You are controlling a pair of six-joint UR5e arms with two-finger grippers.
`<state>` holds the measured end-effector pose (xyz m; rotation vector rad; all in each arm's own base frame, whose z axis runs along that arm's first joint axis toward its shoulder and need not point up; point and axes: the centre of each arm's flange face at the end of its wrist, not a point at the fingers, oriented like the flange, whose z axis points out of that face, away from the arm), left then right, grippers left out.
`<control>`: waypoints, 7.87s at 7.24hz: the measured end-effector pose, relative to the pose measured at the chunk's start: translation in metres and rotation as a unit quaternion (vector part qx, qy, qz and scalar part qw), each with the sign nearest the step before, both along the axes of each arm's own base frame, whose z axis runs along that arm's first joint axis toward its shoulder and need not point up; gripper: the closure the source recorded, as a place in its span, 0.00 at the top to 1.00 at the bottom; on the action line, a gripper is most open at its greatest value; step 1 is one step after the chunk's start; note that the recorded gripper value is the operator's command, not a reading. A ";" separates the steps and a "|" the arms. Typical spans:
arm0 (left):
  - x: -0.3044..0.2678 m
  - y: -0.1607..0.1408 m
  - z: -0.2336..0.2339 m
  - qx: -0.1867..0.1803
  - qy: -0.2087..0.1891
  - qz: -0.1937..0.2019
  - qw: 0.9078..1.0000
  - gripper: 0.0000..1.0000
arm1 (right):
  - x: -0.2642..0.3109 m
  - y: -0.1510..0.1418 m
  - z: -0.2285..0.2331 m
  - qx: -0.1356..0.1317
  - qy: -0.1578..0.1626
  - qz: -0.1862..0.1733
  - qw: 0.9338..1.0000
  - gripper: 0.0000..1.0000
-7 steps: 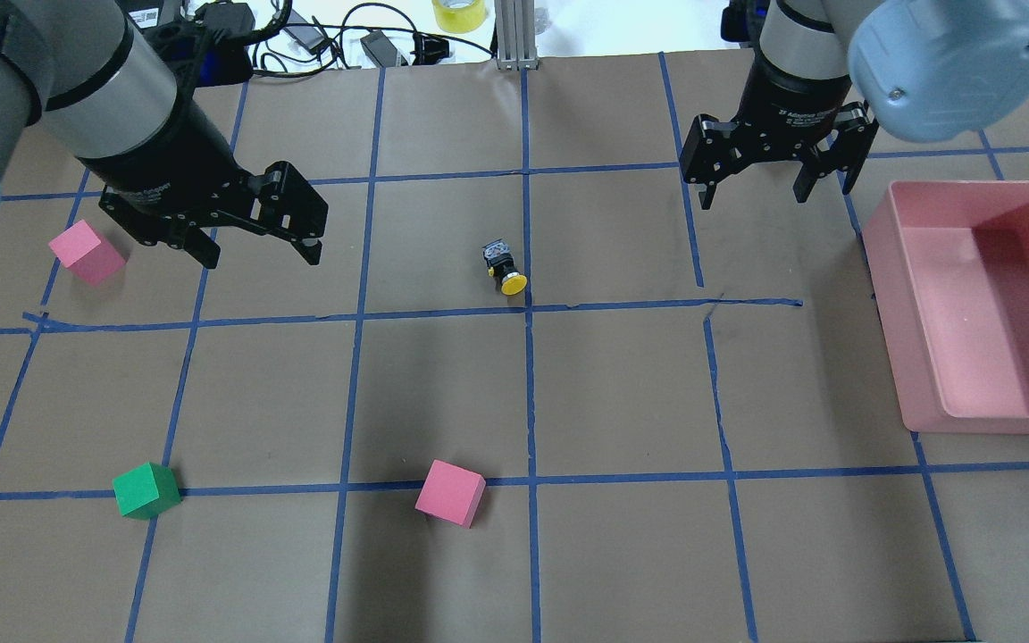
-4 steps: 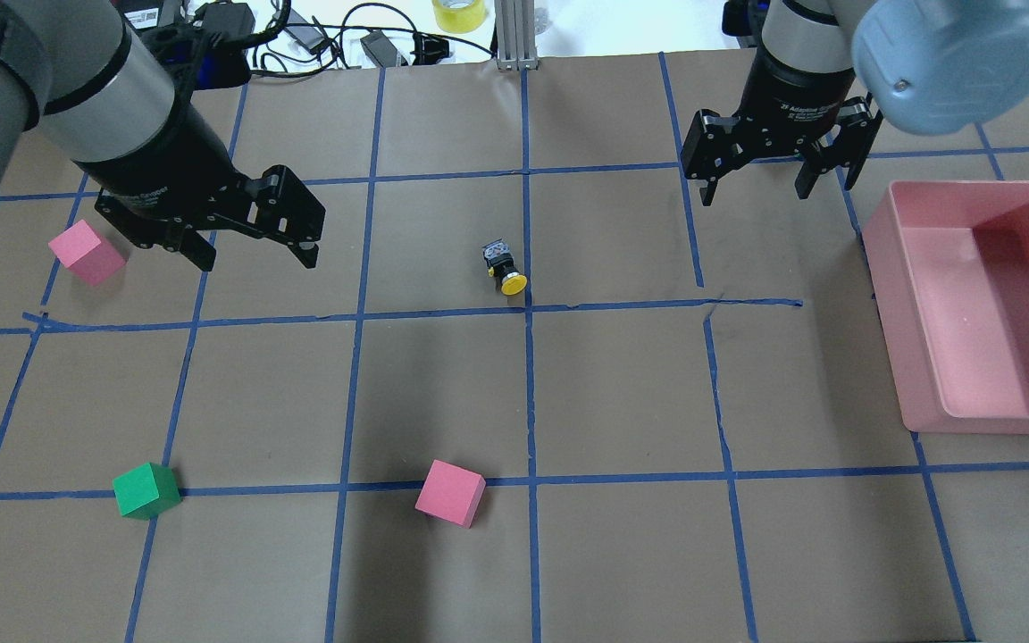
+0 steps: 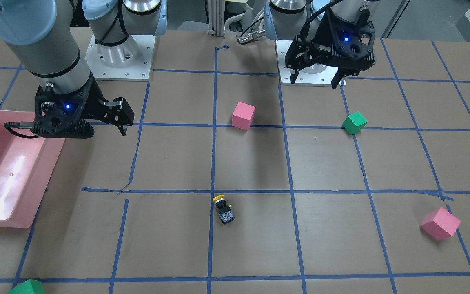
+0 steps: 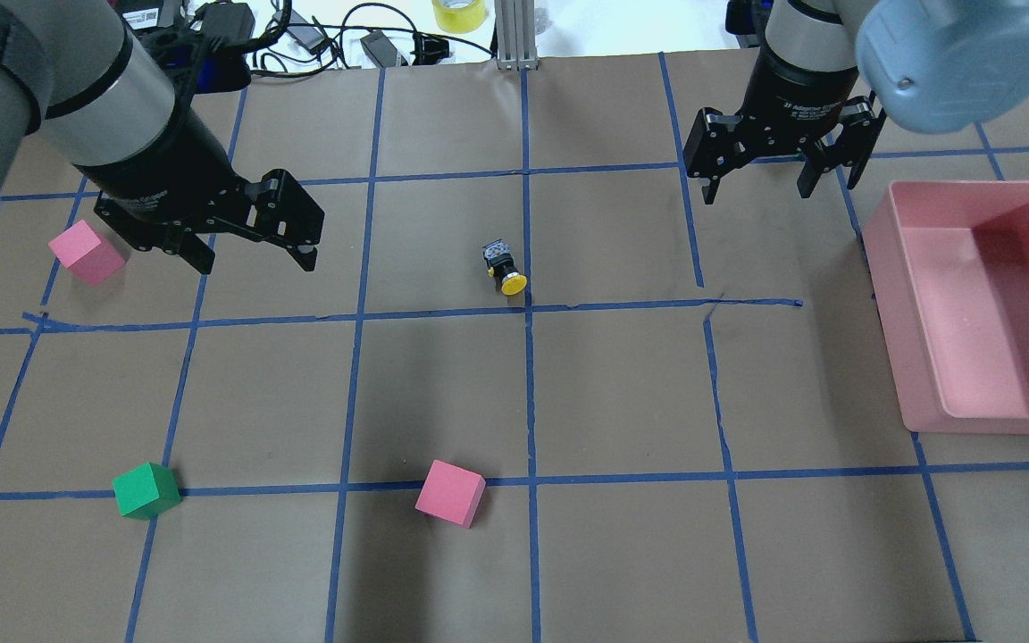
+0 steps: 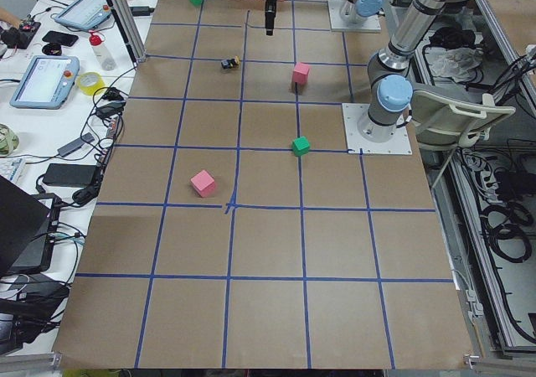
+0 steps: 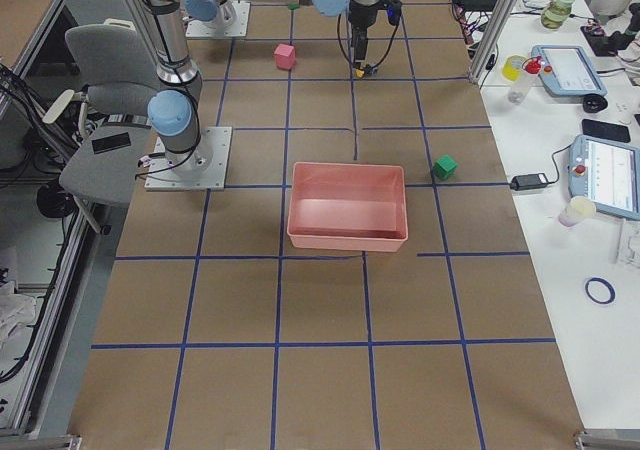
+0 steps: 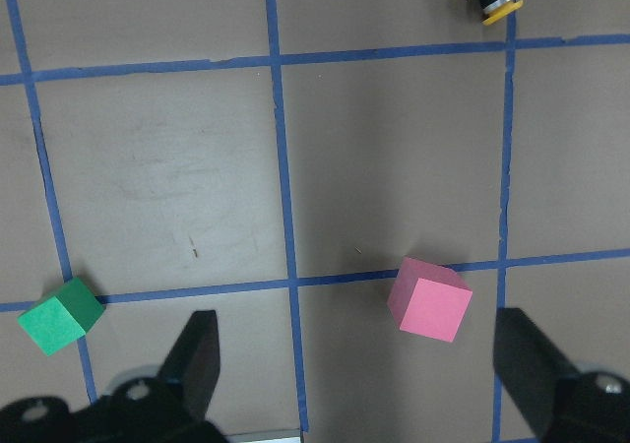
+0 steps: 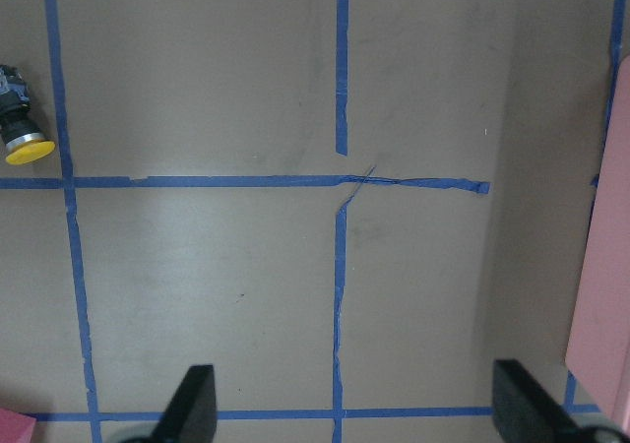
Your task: Align button upright
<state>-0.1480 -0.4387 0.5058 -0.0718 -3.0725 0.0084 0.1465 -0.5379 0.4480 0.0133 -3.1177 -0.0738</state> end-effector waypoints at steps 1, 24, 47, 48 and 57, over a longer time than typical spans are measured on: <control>0.000 0.000 0.000 0.000 0.000 0.000 1.000 1.00 | 0.000 0.000 0.000 0.000 -0.002 0.000 1.000 1.00; 0.000 0.005 -0.002 0.002 -0.001 0.000 1.000 1.00 | -0.003 0.001 -0.010 0.010 -0.001 -0.003 1.000 1.00; 0.004 0.013 -0.008 0.013 -0.020 -0.002 1.000 1.00 | -0.001 0.002 -0.011 0.011 -0.008 -0.002 1.000 1.00; 0.003 0.013 -0.011 0.014 -0.019 0.000 1.000 1.00 | -0.001 0.001 -0.010 0.009 -0.008 -0.002 1.000 1.00; -0.097 0.006 -0.157 -0.176 -0.030 0.096 0.979 1.00 | -0.001 0.001 -0.009 0.006 -0.007 0.005 1.000 1.00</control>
